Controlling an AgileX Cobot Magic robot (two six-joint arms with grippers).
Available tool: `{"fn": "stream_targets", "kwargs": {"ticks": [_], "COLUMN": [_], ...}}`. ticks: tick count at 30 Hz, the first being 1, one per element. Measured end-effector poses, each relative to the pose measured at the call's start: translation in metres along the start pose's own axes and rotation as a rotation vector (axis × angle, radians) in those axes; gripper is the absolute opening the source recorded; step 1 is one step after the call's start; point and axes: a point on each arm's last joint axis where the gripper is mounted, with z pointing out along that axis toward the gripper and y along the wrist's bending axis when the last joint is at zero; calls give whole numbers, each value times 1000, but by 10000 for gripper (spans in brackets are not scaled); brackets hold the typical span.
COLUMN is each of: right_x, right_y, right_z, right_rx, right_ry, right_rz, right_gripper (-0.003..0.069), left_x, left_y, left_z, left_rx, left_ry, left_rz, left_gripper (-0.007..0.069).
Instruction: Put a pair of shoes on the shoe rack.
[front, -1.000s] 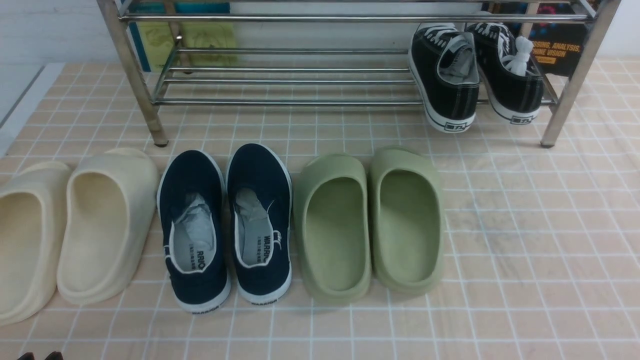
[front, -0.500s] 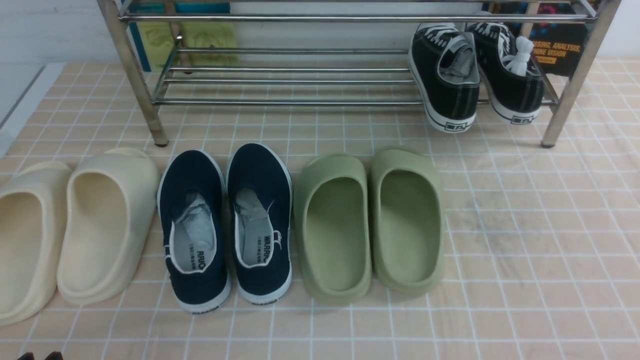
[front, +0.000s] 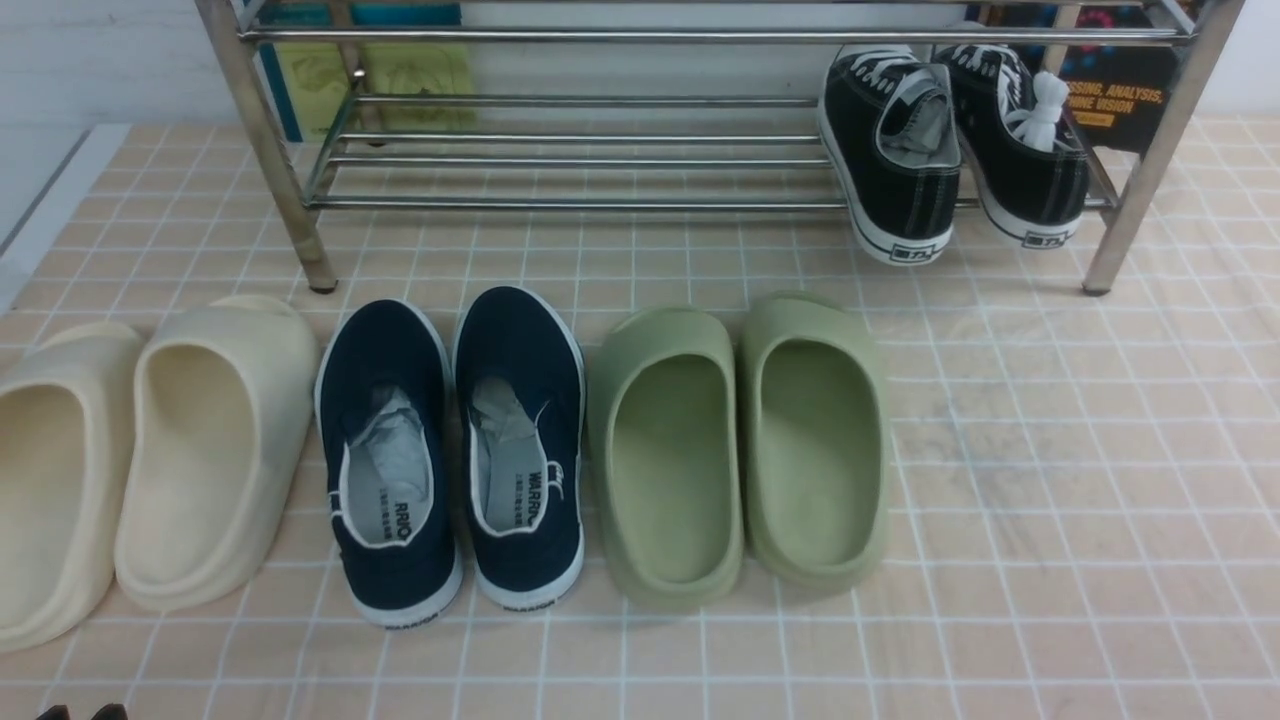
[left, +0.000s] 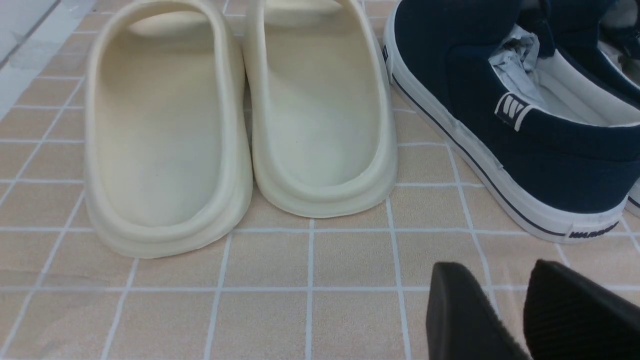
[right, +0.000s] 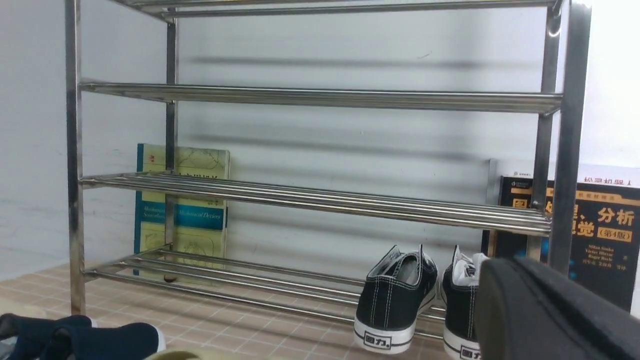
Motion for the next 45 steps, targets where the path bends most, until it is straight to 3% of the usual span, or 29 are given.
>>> {"fn": "stream_targets", "kwargs": {"ticks": [5, 13, 23, 28, 35, 45], "right_x": [11, 34, 53, 54, 53, 54], "right_y": [-3, -12, -10, -10, -14, -15], "right_z": [-1, -8, -18, -19, -20, -21], "right_rx": [36, 199, 214, 216, 312, 323], "right_ry": [117, 376, 612, 641, 641, 643], "right_rz": [1, 70, 103, 106, 128, 131], "right_gripper": [15, 14, 14, 14, 14, 15], "left_x": [0, 0, 0, 0, 0, 0], "left_y": [0, 0, 0, 0, 0, 0], "left_z": [0, 0, 0, 0, 0, 0], "left_rx": [0, 0, 0, 0, 0, 0], "left_ry": [0, 0, 0, 0, 0, 0], "left_rz": [0, 0, 0, 0, 0, 0], "left_gripper": [240, 240, 240, 240, 240, 240]}}
